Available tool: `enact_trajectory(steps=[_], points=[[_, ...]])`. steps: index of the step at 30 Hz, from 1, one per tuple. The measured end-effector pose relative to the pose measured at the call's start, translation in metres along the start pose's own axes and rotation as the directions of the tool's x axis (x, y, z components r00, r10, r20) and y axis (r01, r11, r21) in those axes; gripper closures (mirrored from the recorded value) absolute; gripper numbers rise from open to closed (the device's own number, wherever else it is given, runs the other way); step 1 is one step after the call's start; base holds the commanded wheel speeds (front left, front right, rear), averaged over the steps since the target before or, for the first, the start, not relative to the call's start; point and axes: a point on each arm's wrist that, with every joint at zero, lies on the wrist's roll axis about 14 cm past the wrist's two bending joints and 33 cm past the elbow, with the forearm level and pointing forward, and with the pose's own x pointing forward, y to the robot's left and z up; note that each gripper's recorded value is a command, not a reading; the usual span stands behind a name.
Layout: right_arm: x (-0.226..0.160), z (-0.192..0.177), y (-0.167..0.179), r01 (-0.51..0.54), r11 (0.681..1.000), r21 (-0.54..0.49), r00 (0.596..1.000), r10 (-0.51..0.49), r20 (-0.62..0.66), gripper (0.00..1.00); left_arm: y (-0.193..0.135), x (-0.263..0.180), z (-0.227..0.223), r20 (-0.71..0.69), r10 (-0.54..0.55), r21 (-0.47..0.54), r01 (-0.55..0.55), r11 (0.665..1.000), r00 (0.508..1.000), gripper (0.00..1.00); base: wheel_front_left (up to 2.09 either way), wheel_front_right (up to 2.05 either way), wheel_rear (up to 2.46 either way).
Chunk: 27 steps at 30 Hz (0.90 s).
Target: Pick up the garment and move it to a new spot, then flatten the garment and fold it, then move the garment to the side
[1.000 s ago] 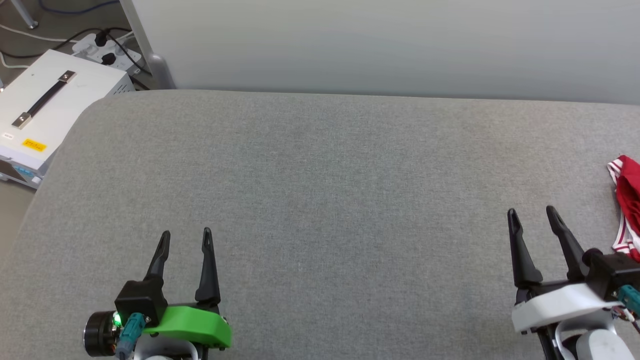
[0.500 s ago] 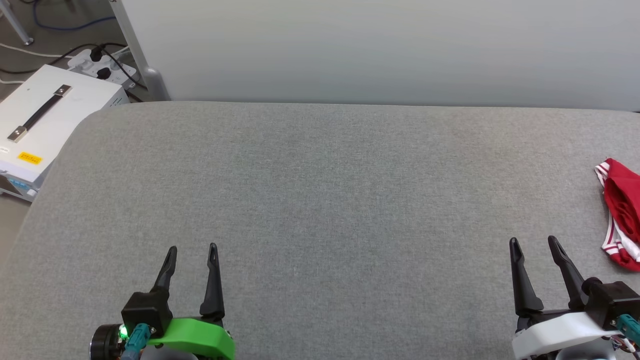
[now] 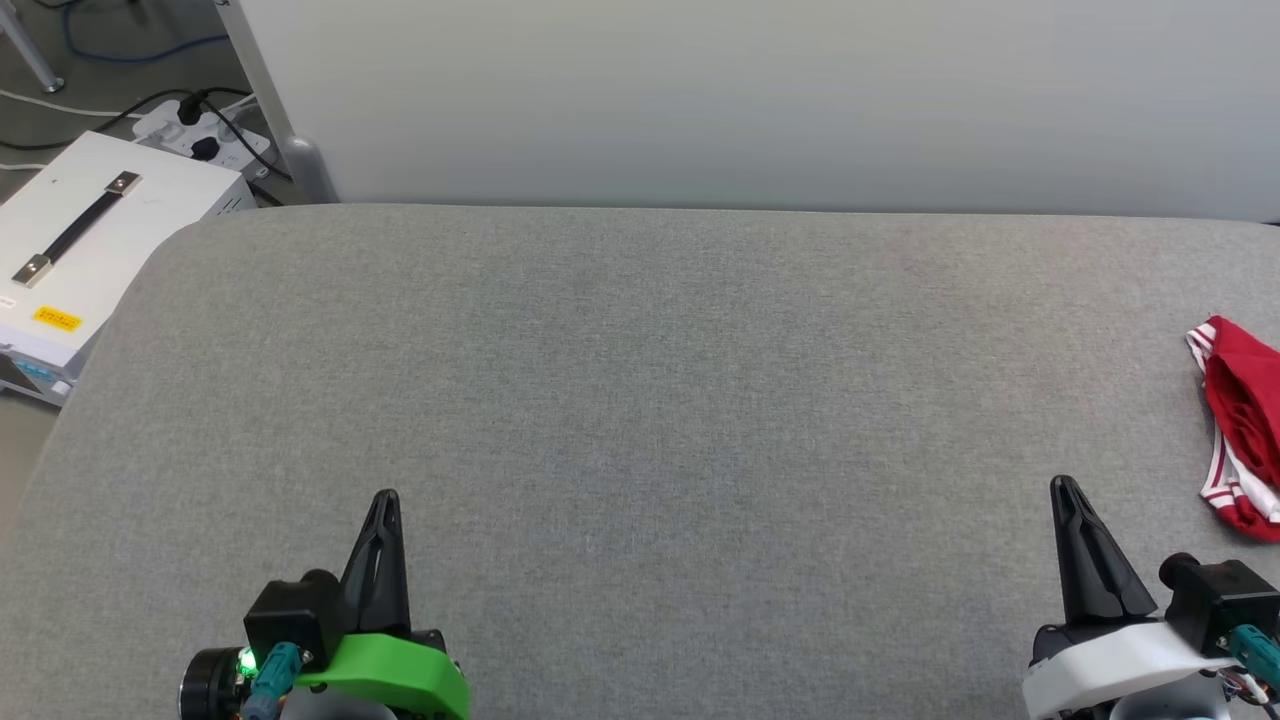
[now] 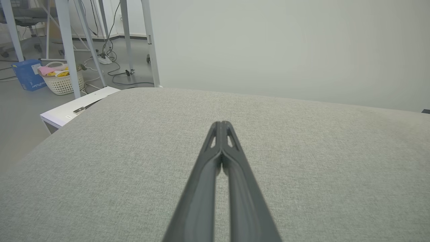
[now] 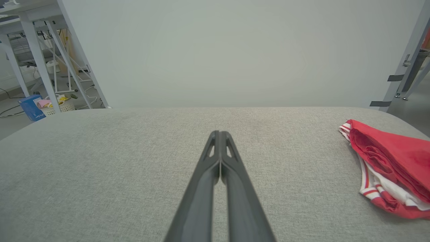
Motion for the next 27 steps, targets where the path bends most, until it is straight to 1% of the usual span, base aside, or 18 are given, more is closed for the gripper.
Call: enact_trajectory(steps=[27], points=[[-0.0003, -0.0019, 0.0027, -0.005, 0.999, -0.034, 0.999, 0.004, -0.038, 1.0, -0.0028, 0.0029, 0.0015, -0.025, -0.012, 0.035, 0.013, 0.999, 1.0, 1.0, 0.0, 0.0, 0.0]])
